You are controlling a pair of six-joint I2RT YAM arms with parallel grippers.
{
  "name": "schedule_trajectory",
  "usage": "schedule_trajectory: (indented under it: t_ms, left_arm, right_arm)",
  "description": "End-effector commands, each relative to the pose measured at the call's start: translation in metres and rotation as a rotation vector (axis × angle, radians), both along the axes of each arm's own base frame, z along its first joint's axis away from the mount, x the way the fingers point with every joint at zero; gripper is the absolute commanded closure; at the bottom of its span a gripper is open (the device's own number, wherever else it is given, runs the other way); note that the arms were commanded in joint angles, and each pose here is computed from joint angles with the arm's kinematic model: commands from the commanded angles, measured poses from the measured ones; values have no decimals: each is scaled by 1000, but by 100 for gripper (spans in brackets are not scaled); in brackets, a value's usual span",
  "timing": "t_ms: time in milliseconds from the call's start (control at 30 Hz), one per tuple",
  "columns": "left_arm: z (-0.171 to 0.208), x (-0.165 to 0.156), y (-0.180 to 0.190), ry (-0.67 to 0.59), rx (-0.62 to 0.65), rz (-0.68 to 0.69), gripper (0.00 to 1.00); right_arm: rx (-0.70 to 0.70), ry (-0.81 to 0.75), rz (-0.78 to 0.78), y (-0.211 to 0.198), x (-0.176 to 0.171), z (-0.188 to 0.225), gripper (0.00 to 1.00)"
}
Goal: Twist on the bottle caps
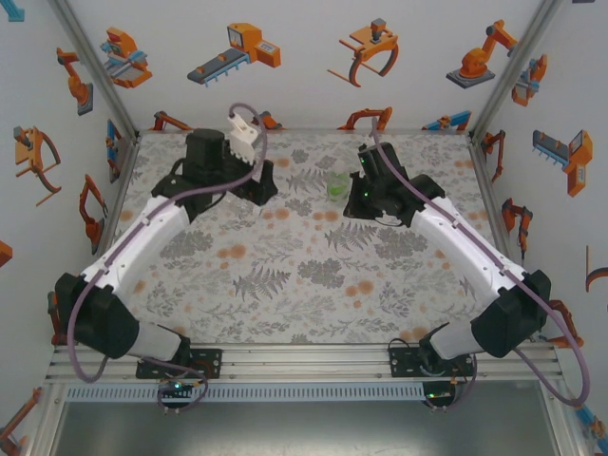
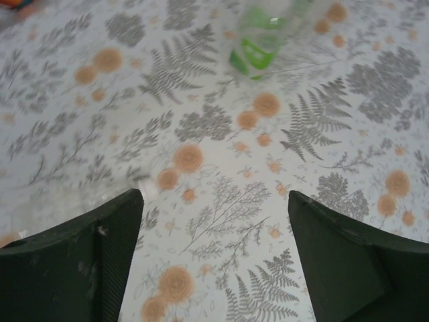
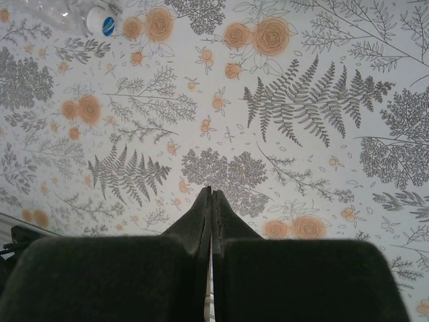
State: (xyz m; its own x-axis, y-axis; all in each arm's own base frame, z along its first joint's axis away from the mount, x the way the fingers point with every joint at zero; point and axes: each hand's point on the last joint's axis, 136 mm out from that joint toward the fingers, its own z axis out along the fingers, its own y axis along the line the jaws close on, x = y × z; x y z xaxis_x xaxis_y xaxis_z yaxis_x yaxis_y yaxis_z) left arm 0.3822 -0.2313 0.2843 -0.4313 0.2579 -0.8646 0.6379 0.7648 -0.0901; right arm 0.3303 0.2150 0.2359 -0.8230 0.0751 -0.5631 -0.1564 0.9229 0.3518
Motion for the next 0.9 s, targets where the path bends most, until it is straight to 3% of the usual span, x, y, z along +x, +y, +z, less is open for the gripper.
schedule_trajectory:
  t_ms: [0, 100, 200, 333, 633, 867]
  left_arm:
    - [-25, 18, 34, 202, -2, 163, 20]
    - [-45, 39, 57, 253, 59, 222, 21]
    - [-65, 46, 60, 214, 208, 90, 18]
    - [-92, 51, 65, 205, 302, -83, 9]
    - [-126, 88, 77, 232, 244, -226, 2]
    - [-154, 71, 71, 356, 193, -364, 2]
  right_arm:
    - [7, -35, 20, 1, 3, 12, 100]
    - [11, -27, 23, 2, 2, 9, 100]
    - [17, -19, 31, 4, 1, 6, 100]
    - [23, -6, 43, 6, -1, 3, 100]
    - [43, 30, 55, 9, -7, -5, 100]
    - [41, 44, 37, 5, -11, -11, 100]
